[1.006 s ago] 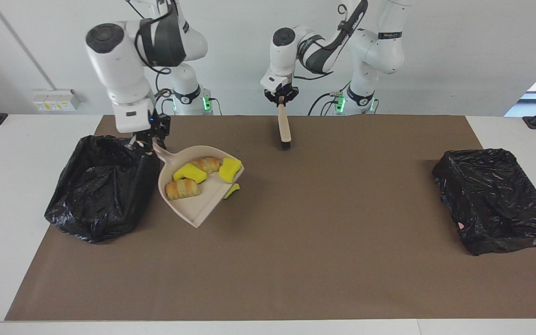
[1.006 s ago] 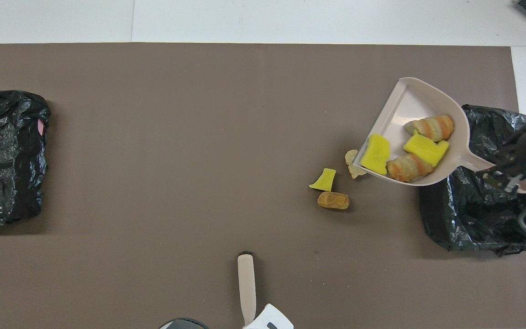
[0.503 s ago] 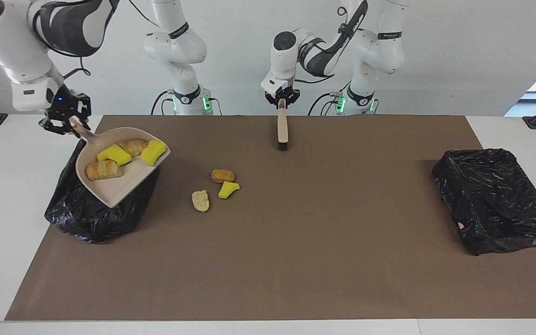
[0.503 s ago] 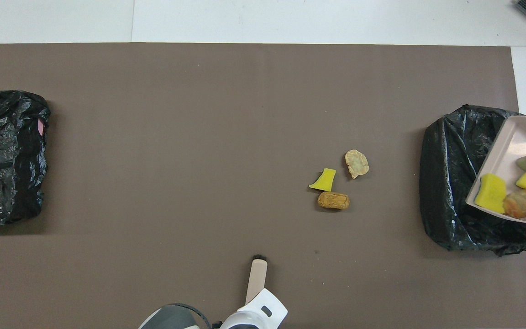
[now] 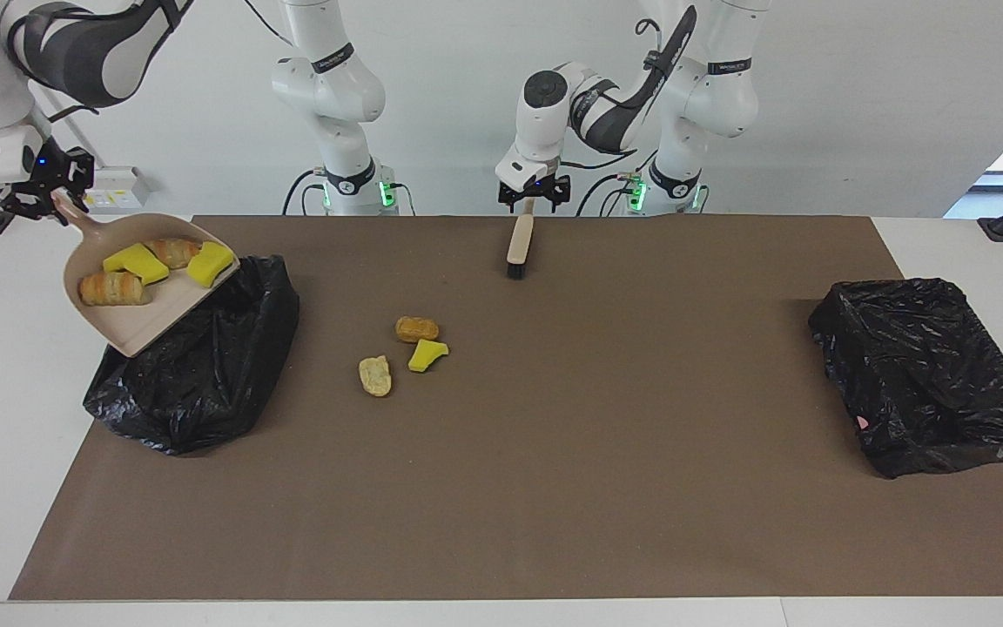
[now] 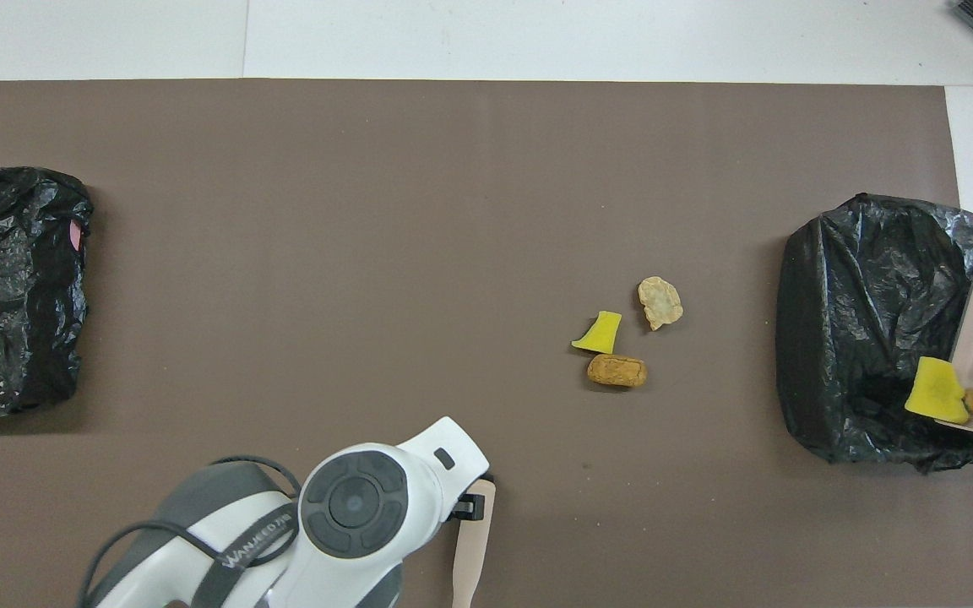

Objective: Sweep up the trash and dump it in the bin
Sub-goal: 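Tilt the dustpan with the right gripper to dump trash into the bin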

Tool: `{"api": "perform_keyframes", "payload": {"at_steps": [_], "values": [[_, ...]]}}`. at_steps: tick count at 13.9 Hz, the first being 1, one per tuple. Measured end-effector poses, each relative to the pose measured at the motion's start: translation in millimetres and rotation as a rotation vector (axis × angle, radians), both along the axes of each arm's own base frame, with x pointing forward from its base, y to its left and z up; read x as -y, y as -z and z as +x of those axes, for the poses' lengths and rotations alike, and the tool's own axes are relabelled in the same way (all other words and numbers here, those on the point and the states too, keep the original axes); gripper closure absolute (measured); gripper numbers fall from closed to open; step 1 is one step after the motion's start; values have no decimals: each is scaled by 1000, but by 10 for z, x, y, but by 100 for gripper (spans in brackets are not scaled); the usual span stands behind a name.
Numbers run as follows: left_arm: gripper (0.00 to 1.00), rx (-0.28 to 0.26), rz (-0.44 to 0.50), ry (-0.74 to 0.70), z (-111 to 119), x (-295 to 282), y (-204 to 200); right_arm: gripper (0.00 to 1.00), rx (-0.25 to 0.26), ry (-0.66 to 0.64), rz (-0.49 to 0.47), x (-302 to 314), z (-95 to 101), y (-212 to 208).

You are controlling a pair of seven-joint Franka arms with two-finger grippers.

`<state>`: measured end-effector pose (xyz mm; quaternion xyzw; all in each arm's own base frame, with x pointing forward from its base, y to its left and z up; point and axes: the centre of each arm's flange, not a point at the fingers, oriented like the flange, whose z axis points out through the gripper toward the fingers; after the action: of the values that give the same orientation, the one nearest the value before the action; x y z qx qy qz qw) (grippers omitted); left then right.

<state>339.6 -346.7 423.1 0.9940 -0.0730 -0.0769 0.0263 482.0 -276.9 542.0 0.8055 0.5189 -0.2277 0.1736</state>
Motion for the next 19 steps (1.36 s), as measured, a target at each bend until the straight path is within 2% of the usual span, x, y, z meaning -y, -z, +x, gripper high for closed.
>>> {"api": "perform_keyframes", "payload": {"at_steps": [2,5,8,12,15,17,19], "values": [[0,25,-25,7,442,-258,-333,68,-26,-54,-62,-59,83,43],[0,60,-49,24,991,-754,-868,68,-25,-121,-125,-165,200,5],[0,88,-38,47,1292,-1178,-1221,68,-45,-192,-205,-341,337,-69],[0,107,-36,20,1414,-1407,-1429,68,-85,-218,-265,-505,429,-167],[0,106,-35,2,1453,-1494,-1427,68,-115,-168,-278,-853,453,-562],[0,106,-34,-10,1478,-1552,-1425,68,-97,-126,-220,-1129,451,-719],[0,106,-33,-33,1528,-1677,-1420,68,-55,-57,-150,-1302,443,-704]]}}
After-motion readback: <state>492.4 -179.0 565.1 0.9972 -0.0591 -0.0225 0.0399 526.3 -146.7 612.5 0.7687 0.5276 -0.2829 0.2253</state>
